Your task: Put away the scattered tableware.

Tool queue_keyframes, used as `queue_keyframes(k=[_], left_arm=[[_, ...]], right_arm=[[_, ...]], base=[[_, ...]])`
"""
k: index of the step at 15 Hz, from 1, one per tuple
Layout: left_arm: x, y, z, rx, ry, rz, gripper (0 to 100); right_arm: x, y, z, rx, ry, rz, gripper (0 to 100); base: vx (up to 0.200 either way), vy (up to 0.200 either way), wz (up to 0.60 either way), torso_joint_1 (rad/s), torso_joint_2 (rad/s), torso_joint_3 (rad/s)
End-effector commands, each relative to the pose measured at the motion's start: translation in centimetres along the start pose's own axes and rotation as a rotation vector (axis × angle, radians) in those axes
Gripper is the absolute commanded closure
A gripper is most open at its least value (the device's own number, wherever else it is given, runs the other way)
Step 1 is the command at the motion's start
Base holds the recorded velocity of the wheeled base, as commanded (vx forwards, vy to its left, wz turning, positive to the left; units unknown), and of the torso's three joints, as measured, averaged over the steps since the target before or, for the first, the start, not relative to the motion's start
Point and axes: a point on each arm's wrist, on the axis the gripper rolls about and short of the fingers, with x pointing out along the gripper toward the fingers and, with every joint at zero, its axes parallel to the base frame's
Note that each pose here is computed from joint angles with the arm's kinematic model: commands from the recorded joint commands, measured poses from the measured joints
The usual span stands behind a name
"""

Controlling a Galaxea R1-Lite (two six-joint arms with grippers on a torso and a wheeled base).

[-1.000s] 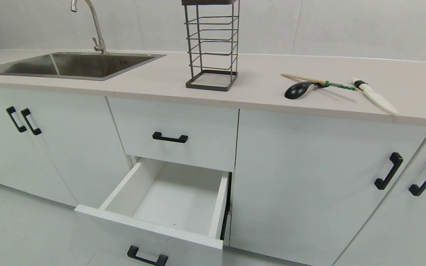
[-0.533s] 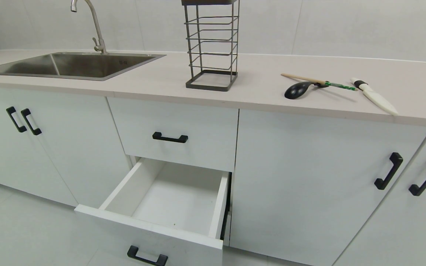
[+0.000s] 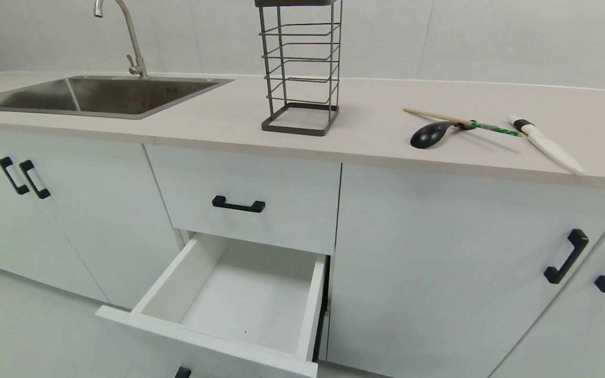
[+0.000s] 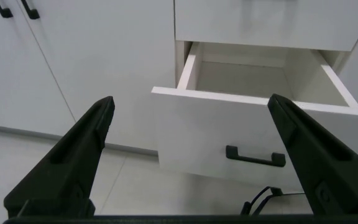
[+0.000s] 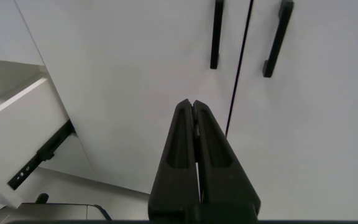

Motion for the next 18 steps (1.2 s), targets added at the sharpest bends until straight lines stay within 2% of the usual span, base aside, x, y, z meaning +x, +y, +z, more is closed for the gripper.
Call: queue_keyframes(k=[1, 2, 5, 10, 18], left_arm=[[0.0, 0.0, 0.0, -0.001, 0.0, 0.002, 0], [0.0, 0.01, 0.0, -0.001, 0.0, 0.003, 0], [0.0, 0.01, 0.0, -0.002, 0.0, 0.005, 0], [0.0, 0.01, 0.0, -0.001, 0.0, 0.003, 0], [0.0, 0.01, 0.0, -0.001, 0.0, 0.003, 0]], right_arm=[[0.01, 0.0, 0.0, 0.0, 0.001, 0.001, 100], [0.01, 0.0, 0.0, 0.0, 0.001, 0.001, 100], [0.01, 0.0, 0.0, 0.0, 0.001, 0.001, 100], [0.01, 0.0, 0.0, 0.0, 0.001, 0.001, 100], [0.01, 0.0, 0.0, 0.0, 0.001, -0.001, 100]], base=[[0.2, -0.2, 0.0, 0.002, 0.0, 0.002], [0.2, -0.2, 0.0, 0.002, 0.0, 0.002], [0.0, 0.0, 0.0, 0.027, -0.03, -0.012], [0.0, 0.0, 0.0, 0.216, -0.13, -0.113], [0.0, 0.0, 0.0, 0.216, -0.57, -0.213]])
